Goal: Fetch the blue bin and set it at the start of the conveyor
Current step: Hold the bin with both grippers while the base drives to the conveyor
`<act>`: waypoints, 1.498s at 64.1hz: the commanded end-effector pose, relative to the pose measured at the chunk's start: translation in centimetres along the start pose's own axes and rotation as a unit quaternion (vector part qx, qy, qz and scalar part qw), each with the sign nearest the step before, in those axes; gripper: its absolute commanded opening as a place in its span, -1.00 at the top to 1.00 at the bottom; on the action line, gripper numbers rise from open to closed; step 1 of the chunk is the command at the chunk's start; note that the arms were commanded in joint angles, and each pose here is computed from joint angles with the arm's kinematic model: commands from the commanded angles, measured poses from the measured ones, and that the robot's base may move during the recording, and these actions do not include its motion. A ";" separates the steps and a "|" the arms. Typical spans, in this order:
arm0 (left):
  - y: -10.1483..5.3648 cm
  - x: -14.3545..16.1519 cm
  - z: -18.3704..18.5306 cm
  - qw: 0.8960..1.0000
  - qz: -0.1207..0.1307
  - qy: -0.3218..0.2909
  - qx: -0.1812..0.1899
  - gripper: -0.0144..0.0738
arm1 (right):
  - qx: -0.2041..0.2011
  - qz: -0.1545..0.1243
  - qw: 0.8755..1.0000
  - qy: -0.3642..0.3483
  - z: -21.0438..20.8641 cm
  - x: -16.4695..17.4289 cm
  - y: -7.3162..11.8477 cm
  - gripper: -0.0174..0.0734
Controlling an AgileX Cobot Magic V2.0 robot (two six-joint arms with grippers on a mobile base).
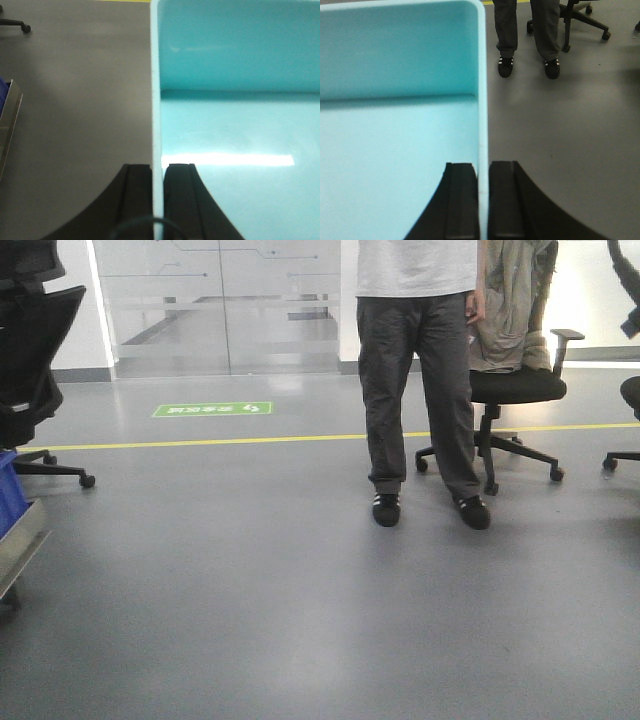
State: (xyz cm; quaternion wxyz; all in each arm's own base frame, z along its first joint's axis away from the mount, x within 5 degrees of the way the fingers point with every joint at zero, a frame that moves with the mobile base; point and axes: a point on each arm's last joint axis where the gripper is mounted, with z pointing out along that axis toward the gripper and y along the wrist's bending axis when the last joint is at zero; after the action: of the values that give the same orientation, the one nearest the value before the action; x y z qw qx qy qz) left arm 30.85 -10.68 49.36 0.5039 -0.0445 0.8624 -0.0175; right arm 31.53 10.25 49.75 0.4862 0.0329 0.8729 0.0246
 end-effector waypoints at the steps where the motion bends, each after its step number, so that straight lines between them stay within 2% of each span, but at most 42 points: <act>1: 0.3 -0.7 -0.9 1.000 0.004 -0.026 -0.003 0.93 | 0.014 -0.007 0.999 -0.037 -0.9 -0.9 -0.6 0.96; 18: 0.3 -0.7 -0.8 1.000 0.004 -0.026 -0.003 0.93 | 0.034 -0.007 0.999 0.002 -0.9 -0.1 -0.9 0.96; 36: 0.3 -0.6 -0.7 1.000 0.004 -0.026 -0.004 0.93 | 0.034 -0.009 0.999 -0.002 -0.9 -0.2 -0.9 0.96; 46: 0.2 -0.6 -0.5 1.000 0.005 -0.024 -0.005 0.93 | 0.033 -0.049 0.998 0.002 -0.9 -0.2 -0.9 0.96; 96: 0.2 -0.6 -0.5 1.000 0.004 -0.027 -0.002 0.93 | 0.022 -0.046 0.999 -0.014 -0.9 -0.5 -0.7 0.96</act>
State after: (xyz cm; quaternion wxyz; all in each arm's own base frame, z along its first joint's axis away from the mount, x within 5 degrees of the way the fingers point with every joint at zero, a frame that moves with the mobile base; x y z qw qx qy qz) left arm 31.07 -10.85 49.18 0.5027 -0.0432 0.8632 -0.0202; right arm 31.33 10.23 49.59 0.4750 0.0055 0.8800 0.0033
